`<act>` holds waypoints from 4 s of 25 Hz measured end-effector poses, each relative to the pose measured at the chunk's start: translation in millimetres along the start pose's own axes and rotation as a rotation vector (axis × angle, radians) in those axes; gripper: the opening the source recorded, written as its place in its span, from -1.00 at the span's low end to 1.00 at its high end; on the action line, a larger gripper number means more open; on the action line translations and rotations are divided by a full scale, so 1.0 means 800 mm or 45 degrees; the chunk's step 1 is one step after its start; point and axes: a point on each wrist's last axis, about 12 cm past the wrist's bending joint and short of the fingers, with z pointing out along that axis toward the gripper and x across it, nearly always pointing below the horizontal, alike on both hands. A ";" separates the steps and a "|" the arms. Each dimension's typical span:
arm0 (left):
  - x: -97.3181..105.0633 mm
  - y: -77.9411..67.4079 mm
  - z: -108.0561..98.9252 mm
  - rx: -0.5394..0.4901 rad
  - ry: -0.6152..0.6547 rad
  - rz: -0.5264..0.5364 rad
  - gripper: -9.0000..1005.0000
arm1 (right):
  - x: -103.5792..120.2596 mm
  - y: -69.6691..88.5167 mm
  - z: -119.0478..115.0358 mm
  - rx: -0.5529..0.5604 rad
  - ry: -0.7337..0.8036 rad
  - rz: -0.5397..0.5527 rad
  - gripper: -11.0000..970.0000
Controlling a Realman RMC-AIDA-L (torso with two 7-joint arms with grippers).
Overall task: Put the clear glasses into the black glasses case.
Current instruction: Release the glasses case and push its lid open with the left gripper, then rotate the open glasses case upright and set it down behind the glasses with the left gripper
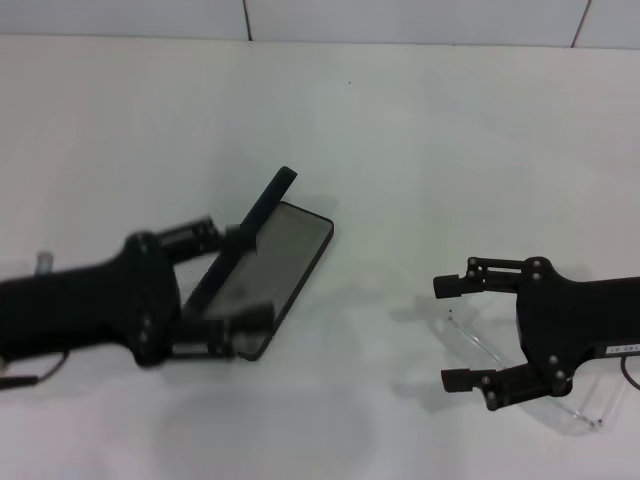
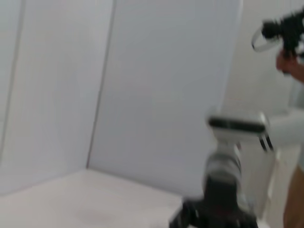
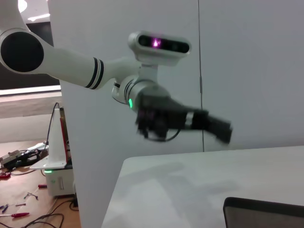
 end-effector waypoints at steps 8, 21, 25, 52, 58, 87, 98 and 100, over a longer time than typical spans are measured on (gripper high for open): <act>-0.084 0.039 0.004 -0.205 0.142 -0.318 0.76 | 0.003 0.002 0.005 -0.015 -0.007 0.024 0.80; -0.158 0.055 0.121 -0.742 1.066 -0.391 0.76 | 0.008 0.002 0.005 0.018 -0.018 0.047 0.79; -0.145 0.055 0.142 -0.761 1.179 -0.384 0.76 | 0.008 0.001 0.006 0.018 -0.022 0.046 0.79; -0.104 0.092 0.168 -0.812 1.282 -0.408 0.65 | 0.015 0.006 0.004 0.048 -0.054 0.092 0.79; -0.104 0.090 0.170 -0.803 1.291 -0.390 0.06 | 0.016 0.006 0.004 0.050 -0.053 0.093 0.80; -0.138 0.069 0.219 -0.364 1.139 0.809 -0.59 | 0.030 0.015 0.006 0.096 -0.124 0.164 0.80; -0.114 0.080 0.258 -0.296 1.199 1.020 -0.59 | 0.039 0.027 0.003 0.114 -0.169 0.218 0.80; -0.112 0.082 0.259 -0.306 1.193 1.026 -0.59 | 0.040 0.028 0.002 0.119 -0.170 0.221 0.80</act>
